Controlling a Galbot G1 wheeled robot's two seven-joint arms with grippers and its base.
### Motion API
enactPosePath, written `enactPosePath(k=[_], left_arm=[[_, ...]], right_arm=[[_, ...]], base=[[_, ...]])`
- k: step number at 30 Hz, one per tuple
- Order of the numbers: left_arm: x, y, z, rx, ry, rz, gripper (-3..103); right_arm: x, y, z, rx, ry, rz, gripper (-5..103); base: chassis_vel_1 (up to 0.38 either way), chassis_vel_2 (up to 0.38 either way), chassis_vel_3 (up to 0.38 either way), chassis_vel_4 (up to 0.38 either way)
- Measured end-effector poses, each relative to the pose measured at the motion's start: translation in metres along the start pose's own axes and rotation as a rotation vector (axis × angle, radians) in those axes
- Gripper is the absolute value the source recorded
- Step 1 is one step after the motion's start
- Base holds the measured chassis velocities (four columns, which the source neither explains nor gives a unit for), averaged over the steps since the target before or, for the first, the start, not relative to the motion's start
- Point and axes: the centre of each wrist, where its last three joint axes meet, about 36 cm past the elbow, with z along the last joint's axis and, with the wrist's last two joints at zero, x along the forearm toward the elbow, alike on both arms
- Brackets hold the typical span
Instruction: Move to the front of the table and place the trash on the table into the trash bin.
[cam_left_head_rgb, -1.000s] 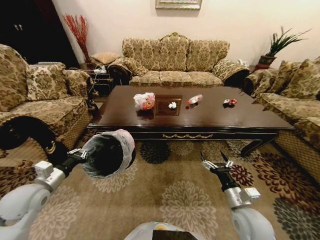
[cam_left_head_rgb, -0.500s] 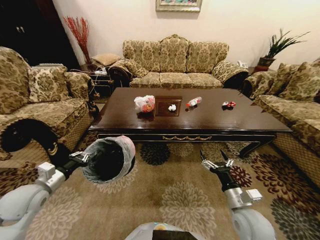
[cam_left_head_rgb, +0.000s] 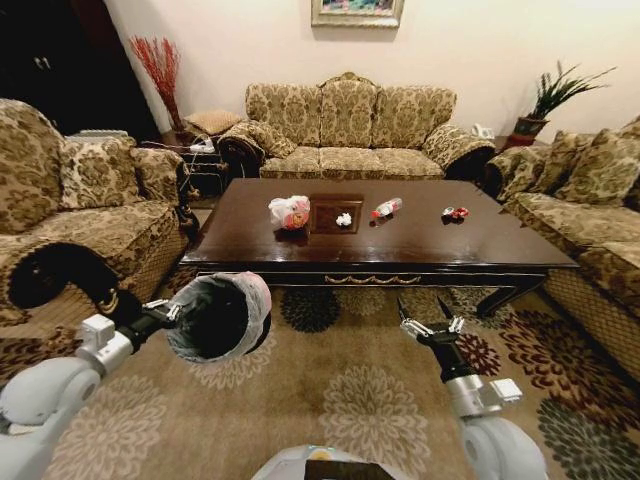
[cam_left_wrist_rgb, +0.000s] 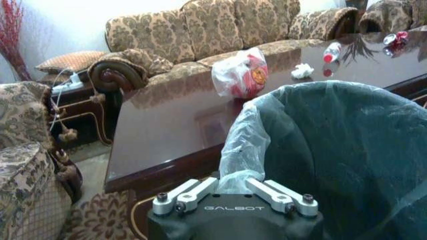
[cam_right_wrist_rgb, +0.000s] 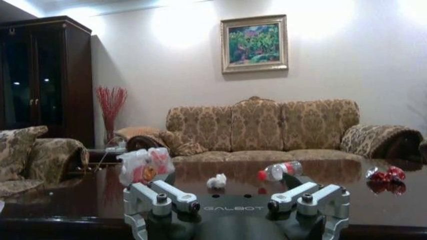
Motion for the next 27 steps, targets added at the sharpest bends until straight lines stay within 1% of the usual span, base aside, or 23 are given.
enactPosePath(k=[10, 14, 18, 27], left_arm=[[0.0013, 0.0021, -0.0043, -0.008, -0.016, -0.011, 2], [0.0012, 0.0004, -0.0044, -0.004, -0.023, -0.013, 2], [0.0004, -0.0036, -0.0008, 0.004, -0.022, -0.008, 2], [-0.0009, -0.0043, -0.001, 0.004, -0.027, -0.007, 2]], right_arm=[[0.0007, 0.0017, -0.0017, 0.001, -0.01, -0.004, 100], [0.0012, 0.0026, -0.0025, 0.003, -0.015, 0.001, 100], [0.0024, 0.0047, -0.0035, 0.002, -0.011, 0.035, 100], [0.0035, 0.0055, -0.0047, 0.0, -0.008, 0.026, 100]], base=[[0.0, 0.0, 0.0, 0.0], [0.0, 0.0, 0.0, 0.0], [0.0, 0.0, 0.0, 0.0], [0.0, 0.0, 0.0, 0.0]])
